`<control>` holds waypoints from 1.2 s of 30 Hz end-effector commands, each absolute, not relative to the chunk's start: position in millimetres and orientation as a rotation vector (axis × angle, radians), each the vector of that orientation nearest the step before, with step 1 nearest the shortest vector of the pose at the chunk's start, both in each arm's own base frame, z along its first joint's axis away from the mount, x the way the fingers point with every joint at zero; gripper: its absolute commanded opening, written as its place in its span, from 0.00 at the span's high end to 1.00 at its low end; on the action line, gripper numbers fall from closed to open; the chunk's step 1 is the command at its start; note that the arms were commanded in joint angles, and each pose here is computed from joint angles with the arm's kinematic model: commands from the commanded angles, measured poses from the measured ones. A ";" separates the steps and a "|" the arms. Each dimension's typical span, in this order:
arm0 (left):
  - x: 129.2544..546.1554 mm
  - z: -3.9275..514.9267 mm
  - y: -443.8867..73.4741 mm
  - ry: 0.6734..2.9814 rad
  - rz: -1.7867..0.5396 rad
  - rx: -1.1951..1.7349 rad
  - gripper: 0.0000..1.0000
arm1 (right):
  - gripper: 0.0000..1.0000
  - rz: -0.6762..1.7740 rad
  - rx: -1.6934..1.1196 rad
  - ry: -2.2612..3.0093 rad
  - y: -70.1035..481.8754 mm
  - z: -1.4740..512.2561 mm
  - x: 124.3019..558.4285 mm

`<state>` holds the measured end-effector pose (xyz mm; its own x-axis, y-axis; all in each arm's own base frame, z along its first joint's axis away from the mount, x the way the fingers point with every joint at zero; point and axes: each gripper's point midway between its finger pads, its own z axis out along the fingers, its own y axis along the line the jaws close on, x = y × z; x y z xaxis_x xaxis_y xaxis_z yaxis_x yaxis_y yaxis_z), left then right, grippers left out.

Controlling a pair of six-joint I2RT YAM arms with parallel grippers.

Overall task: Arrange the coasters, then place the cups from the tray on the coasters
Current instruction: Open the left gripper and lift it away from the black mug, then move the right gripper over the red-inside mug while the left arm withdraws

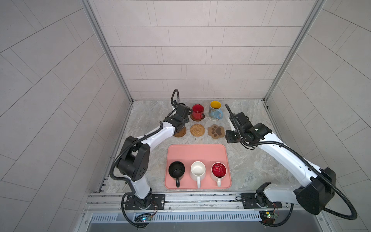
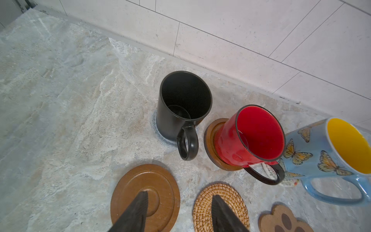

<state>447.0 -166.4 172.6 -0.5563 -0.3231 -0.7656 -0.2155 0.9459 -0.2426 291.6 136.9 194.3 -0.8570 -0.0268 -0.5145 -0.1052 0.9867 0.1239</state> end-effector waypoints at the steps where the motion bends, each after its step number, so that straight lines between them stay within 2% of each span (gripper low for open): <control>1: 430.2 182.8 -159.1 2.173 -0.154 -0.367 0.43 | 0.54 0.212 -0.047 2.585 132.0 203.1 283.7; 12: 388.6 195.1 -156.2 2.226 -0.239 -0.237 0.42 | 0.55 0.199 -0.036 2.651 139.2 196.7 262.8; 22: 348.4 203.6 -135.0 2.203 -0.264 -0.236 0.41 | 0.56 0.135 -0.059 2.732 154.8 180.5 222.3; 36: 328.0 195.5 -104.0 2.174 -0.201 -0.321 0.39 | 0.56 0.207 0.024 2.777 183.9 168.7 169.9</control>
